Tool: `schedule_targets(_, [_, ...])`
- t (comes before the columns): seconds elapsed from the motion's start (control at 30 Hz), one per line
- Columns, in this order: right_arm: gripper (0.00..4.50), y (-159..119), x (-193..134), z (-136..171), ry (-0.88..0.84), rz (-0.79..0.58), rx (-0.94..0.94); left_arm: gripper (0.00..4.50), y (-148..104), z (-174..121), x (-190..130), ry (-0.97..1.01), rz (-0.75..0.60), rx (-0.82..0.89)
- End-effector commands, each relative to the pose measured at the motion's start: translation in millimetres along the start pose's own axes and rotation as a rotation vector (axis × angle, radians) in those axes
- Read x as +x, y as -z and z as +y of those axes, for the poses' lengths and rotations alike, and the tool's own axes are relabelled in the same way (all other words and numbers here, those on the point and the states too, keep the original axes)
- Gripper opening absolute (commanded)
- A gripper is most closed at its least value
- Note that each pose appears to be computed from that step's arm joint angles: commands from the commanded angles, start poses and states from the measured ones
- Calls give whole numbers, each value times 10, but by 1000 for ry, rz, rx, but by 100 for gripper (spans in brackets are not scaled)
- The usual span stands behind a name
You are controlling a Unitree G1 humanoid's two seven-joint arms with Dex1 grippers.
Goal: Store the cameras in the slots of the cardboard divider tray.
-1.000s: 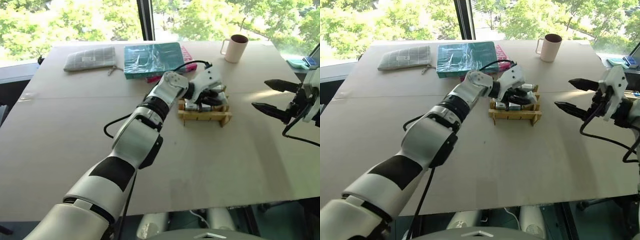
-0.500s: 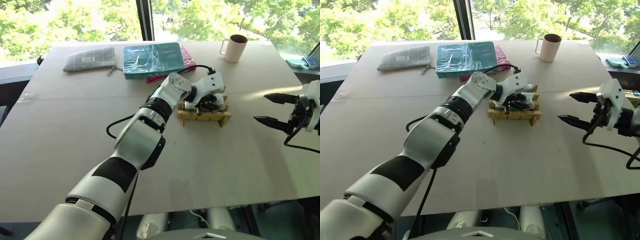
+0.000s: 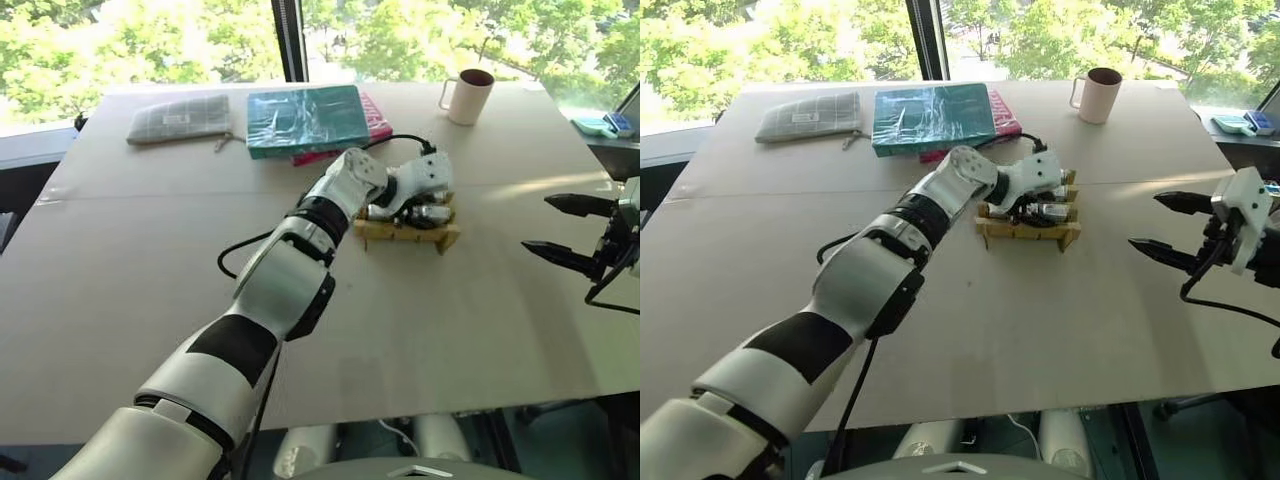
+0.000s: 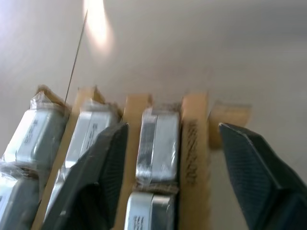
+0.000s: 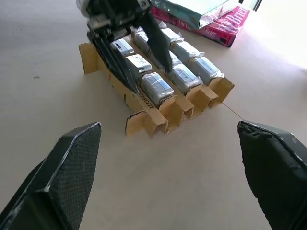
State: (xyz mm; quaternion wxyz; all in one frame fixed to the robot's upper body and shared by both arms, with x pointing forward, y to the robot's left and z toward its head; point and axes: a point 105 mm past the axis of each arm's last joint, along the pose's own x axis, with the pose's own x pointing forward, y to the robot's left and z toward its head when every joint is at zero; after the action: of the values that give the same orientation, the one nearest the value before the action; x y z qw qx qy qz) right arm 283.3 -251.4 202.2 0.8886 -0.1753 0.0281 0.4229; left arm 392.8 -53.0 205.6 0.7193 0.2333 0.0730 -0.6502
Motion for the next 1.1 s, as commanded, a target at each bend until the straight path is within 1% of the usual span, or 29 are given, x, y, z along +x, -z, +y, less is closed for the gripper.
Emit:
schedule_targets(0.03, [450,-116,-51,5,60,-46,-45,396,-786,88,-515,29,-319,-25])
schedule_targets(0.07, [450,-93,-45,35,64,-46,-44,396,-820,116,-683,-3,-393,-46])
schedule_targets(0.1, [450,-68,-44,63,67,-44,-38,396,-784,125,-819,-45,-447,-56])
schedule_targets(0.17, [450,-33,-45,105,74,-46,-27,396,-621,80,-1046,-119,-508,-103])
schedule_targets(0.2, [450,-22,-49,122,77,-50,-16,396,-512,54,-1146,-178,-530,-136])
schedule_targets(0.3, [450,6,-66,177,79,-58,10,396,-23,-121,-1495,-409,-539,-228])
schedule_targets(0.33, [450,1,-61,196,78,-69,23,396,137,-228,-1647,-505,-570,-244])
schedule_targets(0.37, [450,-1,-65,204,77,-77,32,396,224,-313,-1742,-570,-590,-253])
schedule_targets(0.43, [450,-10,-43,214,73,-91,44,396,519,-567,-1932,-721,-573,-253])
schedule_targets(0.5, [450,19,-33,198,86,-88,43,396,803,-824,-2010,-801,-495,-294])
schedule_targets(0.53, [450,32,-35,189,92,-87,43,396,867,-900,-2016,-813,-472,-311])
schedule_targets(0.6, [450,56,-43,158,126,-90,47,396,992,-1155,-2042,-761,-477,-389])
schedule_targets(0.67, [450,74,-56,128,161,-90,42,449,1079,-1329,-2078,-747,-471,-439])
schedule_targets(0.7, [450,76,-67,105,198,-92,39,449,1197,-1398,-2130,-809,-420,-444])
schedule_targets(0.77, [450,73,-86,87,256,-89,23,449,1344,-1499,-2201,-912,-319,-420])
schedule_targets(0.8, [450,92,-98,95,274,-79,32,449,1385,-1554,-2215,-933,-301,-427])
schedule_targets(0.97, [450,160,-127,151,321,-52,69,449,1550,-1702,-2238,-979,-261,-478])
schedule_targets(1.1, [450,212,-127,197,335,-26,84,449,1602,-1735,-2244,-998,-241,-496])
